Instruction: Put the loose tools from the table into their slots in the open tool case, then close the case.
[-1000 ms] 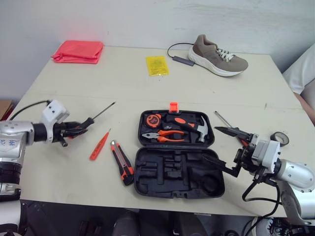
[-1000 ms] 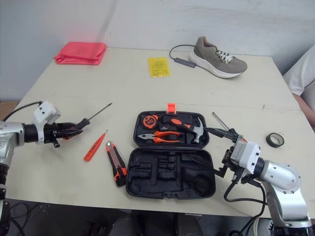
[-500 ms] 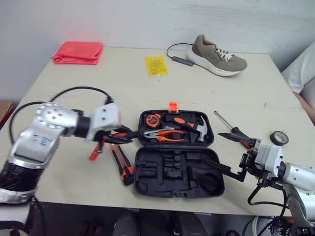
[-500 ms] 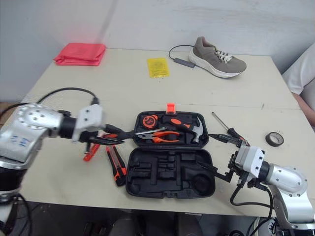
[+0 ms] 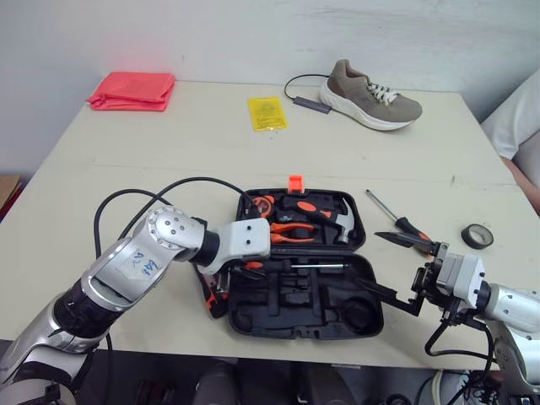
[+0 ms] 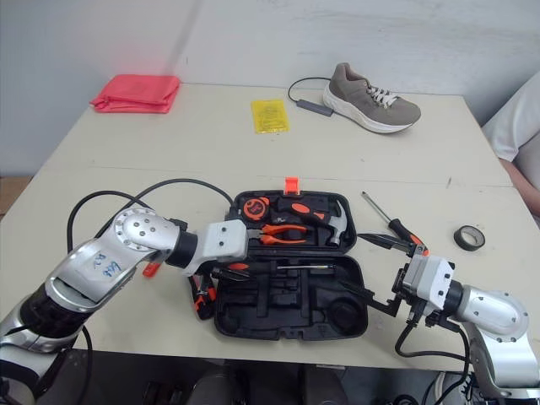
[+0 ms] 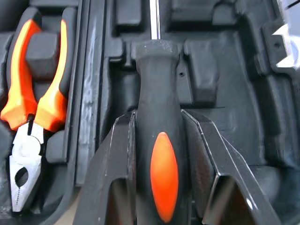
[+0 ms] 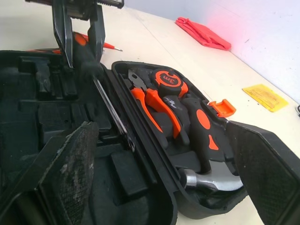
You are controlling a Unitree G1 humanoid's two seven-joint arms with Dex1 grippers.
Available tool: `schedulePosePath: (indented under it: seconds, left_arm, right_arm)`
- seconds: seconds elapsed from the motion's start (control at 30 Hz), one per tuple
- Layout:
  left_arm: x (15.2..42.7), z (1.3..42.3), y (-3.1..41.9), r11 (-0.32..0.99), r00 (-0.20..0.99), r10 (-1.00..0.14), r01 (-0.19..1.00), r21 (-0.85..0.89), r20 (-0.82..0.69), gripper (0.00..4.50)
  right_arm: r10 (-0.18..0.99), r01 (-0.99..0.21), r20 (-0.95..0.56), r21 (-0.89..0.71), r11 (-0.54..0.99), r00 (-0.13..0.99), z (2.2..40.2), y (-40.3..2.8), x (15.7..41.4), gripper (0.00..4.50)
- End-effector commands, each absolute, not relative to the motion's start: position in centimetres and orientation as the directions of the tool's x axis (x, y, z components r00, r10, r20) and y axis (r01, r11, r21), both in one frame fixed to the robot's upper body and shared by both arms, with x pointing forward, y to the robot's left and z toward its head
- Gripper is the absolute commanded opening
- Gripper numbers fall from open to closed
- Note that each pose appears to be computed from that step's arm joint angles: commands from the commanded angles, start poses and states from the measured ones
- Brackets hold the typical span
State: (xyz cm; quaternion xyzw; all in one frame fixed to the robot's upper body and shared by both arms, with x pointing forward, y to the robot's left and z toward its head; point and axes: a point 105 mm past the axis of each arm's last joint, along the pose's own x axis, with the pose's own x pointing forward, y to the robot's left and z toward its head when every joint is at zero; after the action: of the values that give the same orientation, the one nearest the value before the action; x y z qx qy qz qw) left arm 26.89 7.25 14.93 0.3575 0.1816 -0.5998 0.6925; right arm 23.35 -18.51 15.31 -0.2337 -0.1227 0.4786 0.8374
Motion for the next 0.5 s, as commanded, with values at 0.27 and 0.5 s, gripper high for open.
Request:
schedulePosePath:
  seconds: [0.27,0.5]
  left_arm:
    - [27.7,14.7,6.2,-0.012,0.226,-0.668,0.949,0.315,-0.708,0.79]
    - [28.7,14.2,6.1,0.020,0.268,-0.640,0.943,0.333,-0.720,0.79]
  right_arm:
    - [0.856,-0.726,-0.008,-0.533,0.434,0.517,15.9,-18.9,22.4,4.50]
    - [0.855,-0.733,-0.019,-0.525,0.432,0.518,15.8,-19.1,22.0,4.50]
